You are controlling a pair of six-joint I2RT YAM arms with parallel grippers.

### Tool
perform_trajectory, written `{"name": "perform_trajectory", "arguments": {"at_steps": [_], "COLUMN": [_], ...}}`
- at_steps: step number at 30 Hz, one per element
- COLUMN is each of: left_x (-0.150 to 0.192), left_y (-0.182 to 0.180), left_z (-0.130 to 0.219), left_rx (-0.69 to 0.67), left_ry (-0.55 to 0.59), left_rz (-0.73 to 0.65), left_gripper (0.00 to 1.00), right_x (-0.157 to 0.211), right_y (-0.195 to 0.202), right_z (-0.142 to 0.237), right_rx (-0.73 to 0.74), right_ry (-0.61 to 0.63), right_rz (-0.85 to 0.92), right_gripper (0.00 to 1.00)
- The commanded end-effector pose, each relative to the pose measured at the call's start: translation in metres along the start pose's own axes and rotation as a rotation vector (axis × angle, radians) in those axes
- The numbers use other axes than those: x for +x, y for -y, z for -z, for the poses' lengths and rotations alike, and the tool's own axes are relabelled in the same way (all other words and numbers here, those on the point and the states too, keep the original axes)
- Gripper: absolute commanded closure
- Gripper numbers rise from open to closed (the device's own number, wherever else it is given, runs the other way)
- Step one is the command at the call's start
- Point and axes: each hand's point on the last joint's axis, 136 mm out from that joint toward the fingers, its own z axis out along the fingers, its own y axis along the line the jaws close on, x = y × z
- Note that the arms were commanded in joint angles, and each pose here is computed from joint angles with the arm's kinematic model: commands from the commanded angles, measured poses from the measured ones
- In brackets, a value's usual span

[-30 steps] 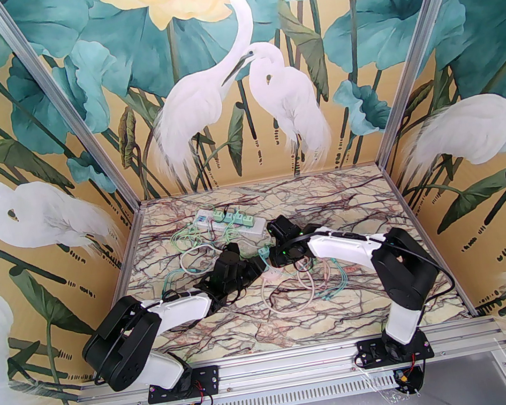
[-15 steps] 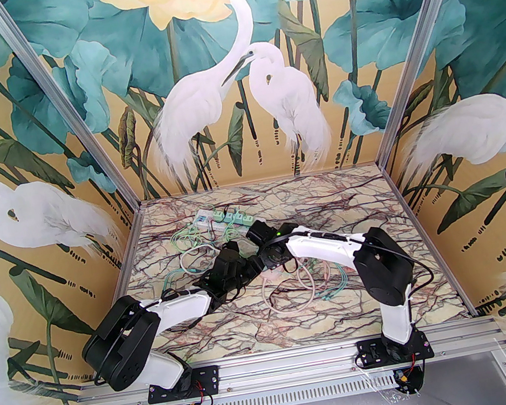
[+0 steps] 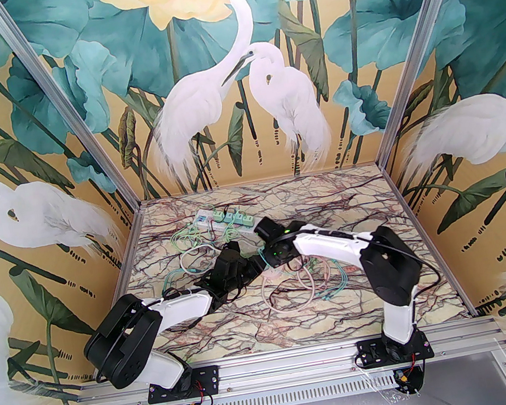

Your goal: Pull the plug off the socket

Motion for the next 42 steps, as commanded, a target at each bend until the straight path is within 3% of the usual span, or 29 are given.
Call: {"name": "perform_trajectory", "arguments": {"at_steps": [1, 11, 28, 36, 42], "left_x": [0.044, 0.044, 0.048, 0.047, 0.047], "left_y": [-0.113, -0.112, -0.116, -0.114, -0.116], "left_z": [0.009, 0.009, 0.003, 0.004, 0.005], "left_rx": [-0.391, -0.388, -0.404, -0.401, -0.408], "left_ry": [-0.129, -0.132, -0.151, -0.148, -0.149], "left_rz": [0.024, 0.021, 0.026, 0.021, 0.020], "left_gripper": [0.61, 0.61, 0.61, 0.62, 0.62], "right_x": [-0.020, -0.021, -0.005, -0.008, -0.015], "right_y": [-0.029, -0.023, -0.035, -0.034, -0.030], "right_z": [0.041, 0.040, 0.015, 0.020, 0.033], "right_rx": [-0.244, -0.248, 0.184, 0.186, 0.016], "right_ry": [0.081, 0.079, -0.021, -0.006, 0.026], "right_rz": [-0.051, -0.075, 0.200, 0.204, 0.088], "right_gripper": [0.78, 0.78, 0.79, 0.78, 0.79]}}
